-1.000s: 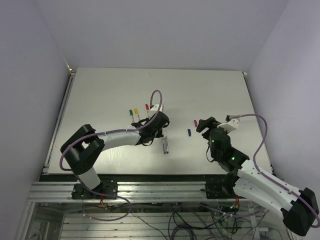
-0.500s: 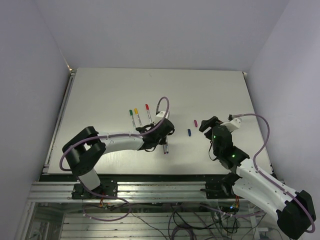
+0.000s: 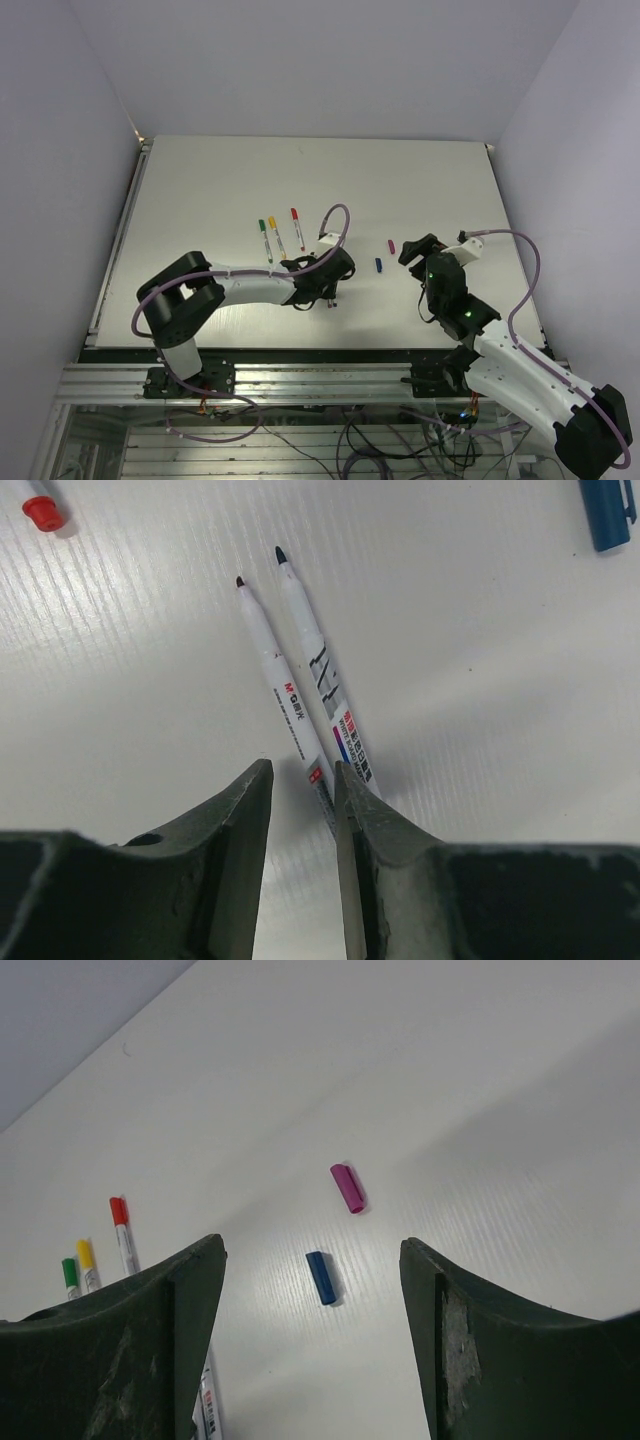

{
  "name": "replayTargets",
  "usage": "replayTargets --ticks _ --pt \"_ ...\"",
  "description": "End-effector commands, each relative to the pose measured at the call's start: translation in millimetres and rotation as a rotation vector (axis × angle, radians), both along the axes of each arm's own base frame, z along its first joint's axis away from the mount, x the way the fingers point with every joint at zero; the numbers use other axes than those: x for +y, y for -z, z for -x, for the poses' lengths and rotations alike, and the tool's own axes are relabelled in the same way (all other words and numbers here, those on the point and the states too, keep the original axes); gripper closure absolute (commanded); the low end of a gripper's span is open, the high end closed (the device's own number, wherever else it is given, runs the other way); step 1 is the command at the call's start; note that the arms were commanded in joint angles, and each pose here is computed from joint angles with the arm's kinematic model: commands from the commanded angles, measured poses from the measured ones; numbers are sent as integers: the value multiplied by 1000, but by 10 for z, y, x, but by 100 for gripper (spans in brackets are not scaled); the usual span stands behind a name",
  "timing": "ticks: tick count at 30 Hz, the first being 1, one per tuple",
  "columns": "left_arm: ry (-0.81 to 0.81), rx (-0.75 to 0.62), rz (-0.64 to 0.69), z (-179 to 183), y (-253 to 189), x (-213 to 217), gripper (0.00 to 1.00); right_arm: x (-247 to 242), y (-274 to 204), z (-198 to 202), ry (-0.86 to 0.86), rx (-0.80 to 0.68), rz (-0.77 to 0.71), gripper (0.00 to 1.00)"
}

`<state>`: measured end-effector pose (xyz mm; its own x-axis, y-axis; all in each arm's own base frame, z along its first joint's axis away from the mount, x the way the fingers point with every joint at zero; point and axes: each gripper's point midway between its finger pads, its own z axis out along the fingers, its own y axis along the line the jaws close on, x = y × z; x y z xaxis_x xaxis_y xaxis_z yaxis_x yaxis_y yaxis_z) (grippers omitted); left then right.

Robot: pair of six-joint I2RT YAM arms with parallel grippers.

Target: Insert the pens into the pen caps

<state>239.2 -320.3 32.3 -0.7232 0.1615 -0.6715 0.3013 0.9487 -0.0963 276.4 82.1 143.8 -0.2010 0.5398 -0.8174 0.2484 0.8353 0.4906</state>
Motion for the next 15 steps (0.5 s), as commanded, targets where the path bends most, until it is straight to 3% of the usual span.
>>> replayTargets --ticks 1,15 --pt "-3 8 -8 -3 33 -57 59 -17 76 20 4 20 -1 30" --pt "-12 55 -66 41 250 -4 60 -13 82 34 -2 20 -5 31"
